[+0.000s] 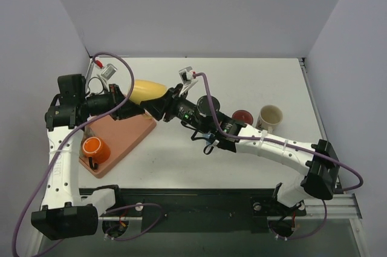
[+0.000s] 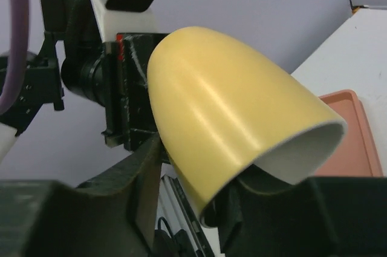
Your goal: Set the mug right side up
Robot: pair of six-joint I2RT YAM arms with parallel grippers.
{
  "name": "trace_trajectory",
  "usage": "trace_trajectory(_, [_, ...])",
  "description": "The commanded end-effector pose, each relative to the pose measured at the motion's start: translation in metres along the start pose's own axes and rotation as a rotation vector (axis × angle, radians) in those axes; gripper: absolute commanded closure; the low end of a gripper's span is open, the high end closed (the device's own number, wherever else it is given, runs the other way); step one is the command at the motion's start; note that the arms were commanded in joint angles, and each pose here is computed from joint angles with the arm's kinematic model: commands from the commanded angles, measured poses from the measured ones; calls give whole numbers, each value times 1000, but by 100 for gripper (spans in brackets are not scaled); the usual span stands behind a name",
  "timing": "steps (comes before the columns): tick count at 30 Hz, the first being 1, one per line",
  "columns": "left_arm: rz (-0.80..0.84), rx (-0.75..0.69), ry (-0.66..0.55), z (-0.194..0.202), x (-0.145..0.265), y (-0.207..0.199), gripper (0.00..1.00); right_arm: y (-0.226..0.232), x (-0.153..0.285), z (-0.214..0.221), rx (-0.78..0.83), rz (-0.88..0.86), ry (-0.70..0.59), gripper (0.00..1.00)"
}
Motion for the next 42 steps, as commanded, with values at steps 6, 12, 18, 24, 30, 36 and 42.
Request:
trace_trajectory(6, [-46,-149,5,2,1,-3,77,23,8,-35,130,-108,-140,100])
trace_trajectory(12, [-358,-209,-20,-5,15,22,33,-12,36,-37,388,148,58,100])
trace_trajectory(18, [-594,-256,-10,-8,35,35,22,-29,82,-26,539,249,410,100])
trace_trajectory(24, [-764,-226,14,-2,40,66,22,-46,133,25,480,364,718,100])
trace_trajectory(30, [-791,-219,29,2,39,75,22,-45,157,83,457,398,966,100])
trace_trajectory(36, [-821,-217,36,6,40,80,22,-60,159,137,426,442,1130,100])
trace_trajectory(42, [-839,-238,49,11,44,79,22,-82,162,177,398,474,1208,100])
Point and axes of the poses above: each gripper's point midway between its finger pads, its own x axis back along the fingers, its own y axis along the line the jaws close on, z = x × y, the point moved 7 cm from there along x, back along the fingers, and after that the axes turned 8 degrees about x, right-handed, at the moved point
